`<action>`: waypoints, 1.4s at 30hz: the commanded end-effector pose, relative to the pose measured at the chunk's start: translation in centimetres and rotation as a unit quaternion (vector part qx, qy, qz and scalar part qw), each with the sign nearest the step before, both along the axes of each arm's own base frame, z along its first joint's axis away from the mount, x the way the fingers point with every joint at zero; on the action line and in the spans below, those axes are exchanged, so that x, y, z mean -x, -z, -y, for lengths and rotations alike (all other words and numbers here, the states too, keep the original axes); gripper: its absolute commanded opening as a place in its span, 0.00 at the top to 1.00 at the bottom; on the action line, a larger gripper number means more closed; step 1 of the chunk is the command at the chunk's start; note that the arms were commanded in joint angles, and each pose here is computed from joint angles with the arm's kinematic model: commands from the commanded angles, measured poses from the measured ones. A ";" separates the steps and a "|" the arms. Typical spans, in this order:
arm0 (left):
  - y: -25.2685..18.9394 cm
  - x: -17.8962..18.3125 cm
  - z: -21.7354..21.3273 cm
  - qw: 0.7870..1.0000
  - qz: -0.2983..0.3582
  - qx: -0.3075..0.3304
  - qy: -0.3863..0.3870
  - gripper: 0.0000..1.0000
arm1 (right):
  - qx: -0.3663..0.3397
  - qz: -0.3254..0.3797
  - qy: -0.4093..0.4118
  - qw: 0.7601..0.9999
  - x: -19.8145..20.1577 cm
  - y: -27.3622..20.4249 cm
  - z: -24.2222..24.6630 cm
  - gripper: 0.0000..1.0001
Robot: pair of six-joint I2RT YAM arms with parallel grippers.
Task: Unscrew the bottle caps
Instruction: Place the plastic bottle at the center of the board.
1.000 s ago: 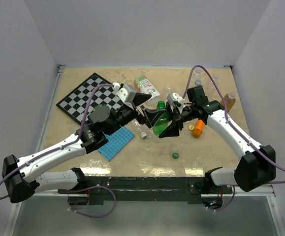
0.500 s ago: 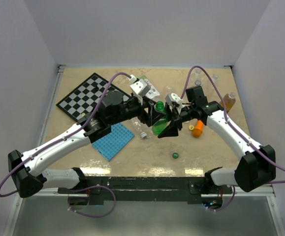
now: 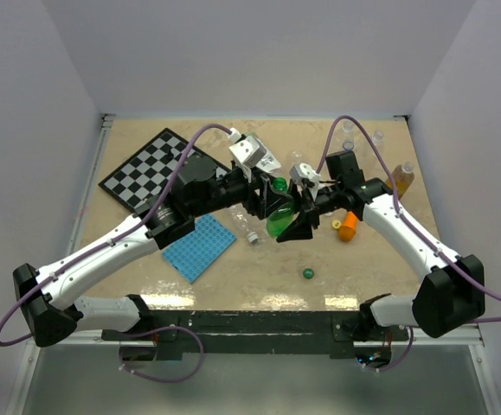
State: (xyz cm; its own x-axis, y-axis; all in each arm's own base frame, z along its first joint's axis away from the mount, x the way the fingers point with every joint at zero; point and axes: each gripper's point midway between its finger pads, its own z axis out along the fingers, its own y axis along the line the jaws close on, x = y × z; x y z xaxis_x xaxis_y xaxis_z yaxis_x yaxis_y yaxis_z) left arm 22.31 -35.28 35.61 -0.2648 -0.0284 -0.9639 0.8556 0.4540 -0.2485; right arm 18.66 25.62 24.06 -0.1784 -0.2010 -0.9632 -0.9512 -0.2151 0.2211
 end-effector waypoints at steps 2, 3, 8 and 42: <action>-2.6 -0.2 -0.1 0.999 0.025 0.022 -0.001 0.38 | -0.007 0.013 -0.003 1.000 0.6 -0.6 0.0 0.81; -2.6 -0.3 0.0 0.999 0.025 0.022 -0.002 0.39 | -0.008 0.013 -0.003 1.000 0.5 -0.6 0.0 0.81; -3.2 -0.4 -0.1 0.999 0.030 0.031 -0.007 0.42 | -0.007 0.013 -0.004 1.000 0.6 -0.5 -0.1 0.81; 0.3 1.8 -3.9 0.998 0.061 -0.001 -0.015 1.00 | 0.021 0.067 0.024 0.997 0.4 1.0 0.6 0.02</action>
